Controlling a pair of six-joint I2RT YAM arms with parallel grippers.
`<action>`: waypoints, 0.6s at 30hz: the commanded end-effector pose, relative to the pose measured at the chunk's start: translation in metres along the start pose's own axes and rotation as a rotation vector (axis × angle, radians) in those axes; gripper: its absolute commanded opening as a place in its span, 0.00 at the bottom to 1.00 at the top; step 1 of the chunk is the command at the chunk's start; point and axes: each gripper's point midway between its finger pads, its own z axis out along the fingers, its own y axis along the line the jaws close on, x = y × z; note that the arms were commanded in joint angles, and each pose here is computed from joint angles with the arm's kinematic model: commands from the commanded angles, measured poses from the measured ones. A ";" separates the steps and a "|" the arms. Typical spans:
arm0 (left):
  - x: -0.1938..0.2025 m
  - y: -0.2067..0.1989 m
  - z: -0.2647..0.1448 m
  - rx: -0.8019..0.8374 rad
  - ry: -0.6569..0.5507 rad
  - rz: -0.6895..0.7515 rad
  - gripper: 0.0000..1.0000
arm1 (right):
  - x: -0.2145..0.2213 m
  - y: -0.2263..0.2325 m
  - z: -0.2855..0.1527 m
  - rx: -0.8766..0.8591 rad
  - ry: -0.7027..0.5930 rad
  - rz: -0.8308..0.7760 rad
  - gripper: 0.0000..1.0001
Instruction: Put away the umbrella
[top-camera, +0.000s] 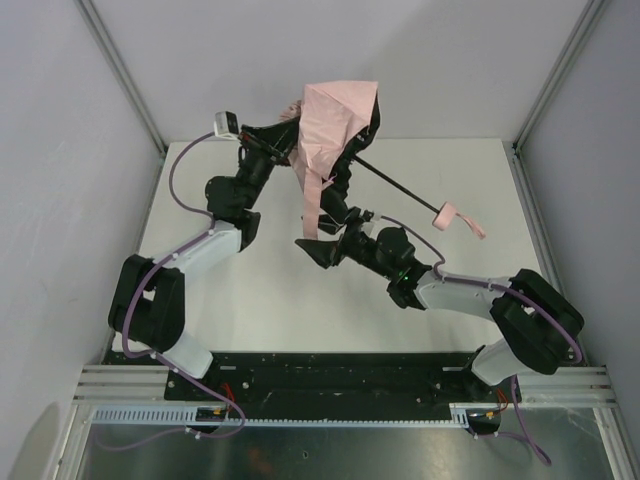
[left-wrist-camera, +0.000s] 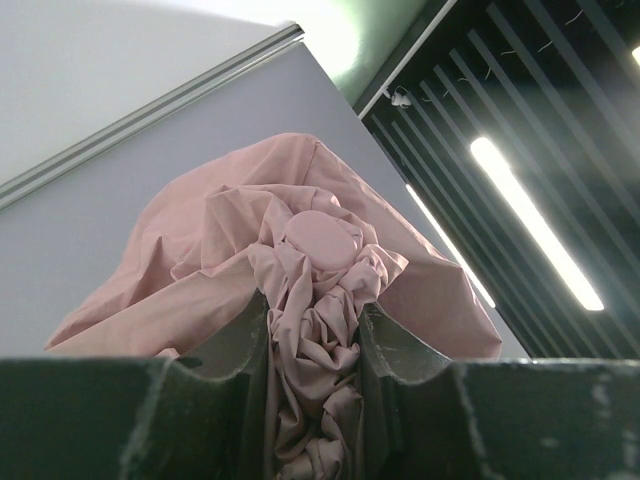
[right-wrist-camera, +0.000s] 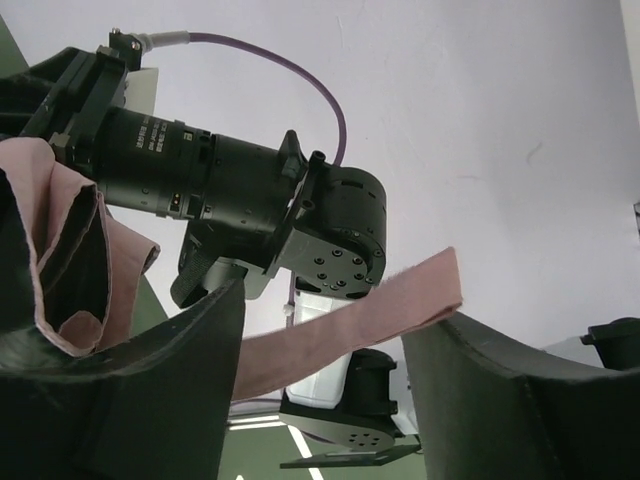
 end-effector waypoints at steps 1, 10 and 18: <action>0.011 -0.112 -0.021 0.430 0.002 0.087 0.00 | 0.008 0.035 0.004 -0.049 0.053 0.405 0.60; 0.013 -0.113 -0.034 0.400 0.008 -0.066 0.00 | -0.012 0.036 -0.001 -0.124 0.052 0.249 0.01; 0.032 -0.087 -0.070 0.255 0.085 -0.380 0.00 | -0.051 0.028 -0.031 -0.264 0.032 -0.060 0.00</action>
